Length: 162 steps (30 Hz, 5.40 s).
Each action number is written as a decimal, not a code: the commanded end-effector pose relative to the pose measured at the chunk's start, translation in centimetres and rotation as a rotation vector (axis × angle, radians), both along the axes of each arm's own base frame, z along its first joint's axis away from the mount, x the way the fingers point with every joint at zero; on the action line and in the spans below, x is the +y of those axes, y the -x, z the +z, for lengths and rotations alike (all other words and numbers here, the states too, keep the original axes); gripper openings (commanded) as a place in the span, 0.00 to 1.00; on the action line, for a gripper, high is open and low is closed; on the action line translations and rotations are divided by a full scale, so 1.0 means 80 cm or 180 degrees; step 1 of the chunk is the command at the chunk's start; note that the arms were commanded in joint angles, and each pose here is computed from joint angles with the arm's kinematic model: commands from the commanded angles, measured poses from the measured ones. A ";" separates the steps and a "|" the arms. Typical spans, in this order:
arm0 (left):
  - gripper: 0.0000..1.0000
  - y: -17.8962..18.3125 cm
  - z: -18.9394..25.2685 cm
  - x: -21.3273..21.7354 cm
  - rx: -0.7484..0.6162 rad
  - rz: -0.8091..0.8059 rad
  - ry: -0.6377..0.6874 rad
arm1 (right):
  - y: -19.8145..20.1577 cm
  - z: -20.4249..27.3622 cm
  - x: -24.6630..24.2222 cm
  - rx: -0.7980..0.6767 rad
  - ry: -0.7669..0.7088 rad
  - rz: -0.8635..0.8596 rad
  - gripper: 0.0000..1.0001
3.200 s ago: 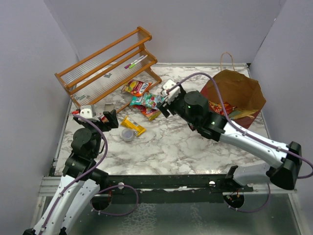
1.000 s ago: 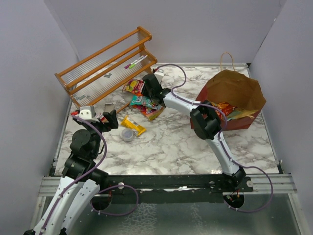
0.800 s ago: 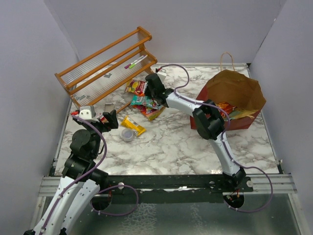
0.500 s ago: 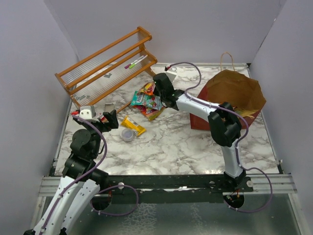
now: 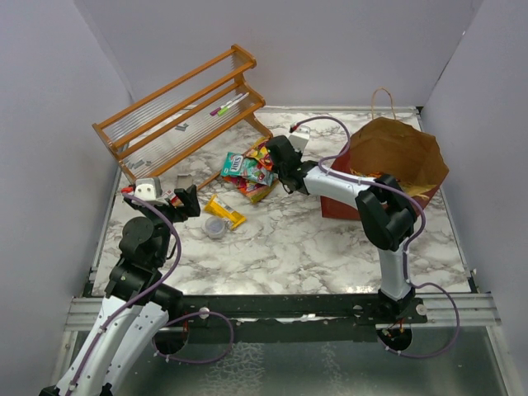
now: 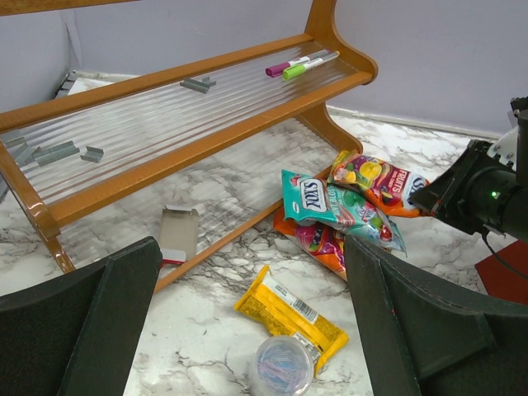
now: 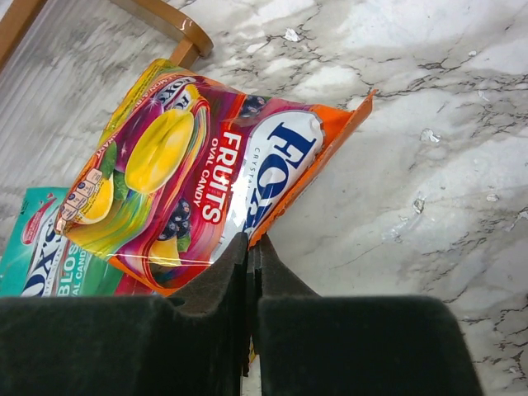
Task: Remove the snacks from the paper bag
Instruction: Move the snack to the center of the board, then adjust the paper bag at the center of the board.
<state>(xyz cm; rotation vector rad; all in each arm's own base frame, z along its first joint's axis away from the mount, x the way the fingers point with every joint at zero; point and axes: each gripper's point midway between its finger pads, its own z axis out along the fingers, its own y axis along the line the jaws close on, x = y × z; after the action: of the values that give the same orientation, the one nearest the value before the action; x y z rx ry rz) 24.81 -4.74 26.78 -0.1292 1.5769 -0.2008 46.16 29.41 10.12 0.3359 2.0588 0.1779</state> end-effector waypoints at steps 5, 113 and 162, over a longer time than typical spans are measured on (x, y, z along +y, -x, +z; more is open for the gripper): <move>0.95 0.000 0.014 -0.006 -0.0092 -0.0089 0.0020 | -0.004 0.004 0.003 0.0009 0.0080 0.0128 0.28; 0.95 -0.001 0.006 -0.012 -0.0012 -0.0131 0.0044 | 0.287 0.454 -0.335 -0.2438 0.1328 -0.0085 0.02; 0.96 0.002 0.015 -0.127 0.0209 -0.1430 0.0911 | 0.315 0.338 -0.128 -0.1893 0.0021 0.2836 0.01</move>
<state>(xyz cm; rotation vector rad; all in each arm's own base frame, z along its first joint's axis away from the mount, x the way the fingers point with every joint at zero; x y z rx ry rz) 24.78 -11.54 25.25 -0.0063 1.6771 -0.5399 22.98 20.22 36.41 -0.7842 1.4547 0.5895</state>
